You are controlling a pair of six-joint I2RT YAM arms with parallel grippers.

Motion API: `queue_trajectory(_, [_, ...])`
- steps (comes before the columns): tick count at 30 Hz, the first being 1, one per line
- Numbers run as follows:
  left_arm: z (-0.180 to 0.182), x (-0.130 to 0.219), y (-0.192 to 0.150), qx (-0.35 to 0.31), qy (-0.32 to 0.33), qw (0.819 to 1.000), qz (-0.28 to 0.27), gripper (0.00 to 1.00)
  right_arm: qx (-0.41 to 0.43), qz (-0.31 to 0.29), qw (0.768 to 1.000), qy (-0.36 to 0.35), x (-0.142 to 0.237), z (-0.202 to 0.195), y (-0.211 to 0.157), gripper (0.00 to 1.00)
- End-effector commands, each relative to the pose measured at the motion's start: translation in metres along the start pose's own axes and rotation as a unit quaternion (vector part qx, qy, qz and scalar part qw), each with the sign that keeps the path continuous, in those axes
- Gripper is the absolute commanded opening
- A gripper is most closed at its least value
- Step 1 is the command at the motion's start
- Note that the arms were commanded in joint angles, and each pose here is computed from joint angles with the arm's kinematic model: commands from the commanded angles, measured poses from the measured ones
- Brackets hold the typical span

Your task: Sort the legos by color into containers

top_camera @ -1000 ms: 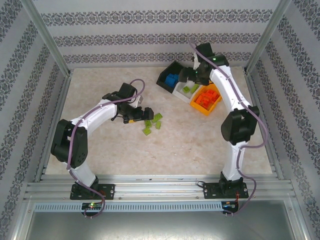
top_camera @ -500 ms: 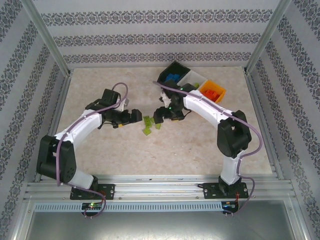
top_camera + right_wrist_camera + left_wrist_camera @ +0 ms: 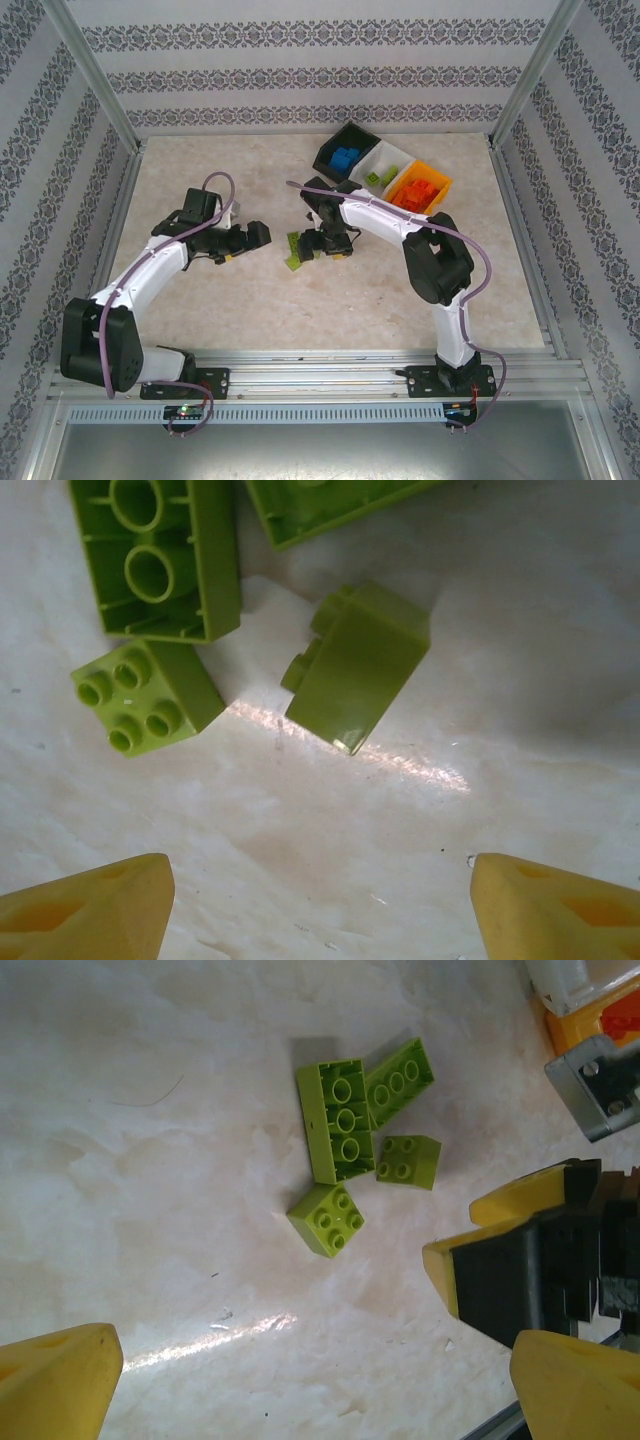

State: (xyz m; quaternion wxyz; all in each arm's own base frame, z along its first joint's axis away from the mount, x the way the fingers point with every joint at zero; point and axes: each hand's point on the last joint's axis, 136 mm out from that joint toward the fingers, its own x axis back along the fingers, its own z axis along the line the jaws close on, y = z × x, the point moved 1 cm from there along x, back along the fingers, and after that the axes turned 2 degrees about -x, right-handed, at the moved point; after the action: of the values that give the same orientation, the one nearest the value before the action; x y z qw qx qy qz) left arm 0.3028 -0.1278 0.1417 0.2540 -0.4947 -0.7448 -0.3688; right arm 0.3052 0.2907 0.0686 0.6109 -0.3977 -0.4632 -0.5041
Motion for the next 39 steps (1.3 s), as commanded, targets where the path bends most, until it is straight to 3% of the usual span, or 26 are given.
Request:
queue_trajectory(1, [-0.001, 0.007, 0.000, 0.001, -0.008, 1.000, -0.011, 1.00, -0.034, -0.015, 0.999, -0.015, -0.004, -0.001, 0.014, 0.76])
queue_trajectory(8, [0.001, 0.014, -0.005, -0.002, -0.002, 1.000, -0.009, 1.00, -0.054, -0.016, 0.998, -0.040, -0.015, -0.006, 0.030, 0.69])
queue_trajectory(20, [0.003, 0.020, -0.005, -0.005, 0.003, 1.000, -0.013, 1.00, -0.071, -0.013, 0.995, -0.075, -0.020, -0.024, 0.044, 0.45])
queue_trajectory(25, [0.003, 0.018, -0.003, -0.003, 0.001, 1.000, -0.015, 1.00, -0.076, -0.010, 0.994, -0.079, -0.018, -0.034, 0.041, 0.29])
queue_trajectory(30, [0.003, 0.015, -0.001, 0.000, -0.002, 1.000, -0.016, 1.00, -0.085, -0.024, 0.993, -0.074, -0.002, -0.045, 0.038, 0.23])
queue_trajectory(39, [0.005, 0.008, 0.002, 0.008, -0.005, 1.000, -0.014, 1.00, -0.117, -0.091, 0.988, -0.041, 0.063, -0.068, 0.056, 0.22])
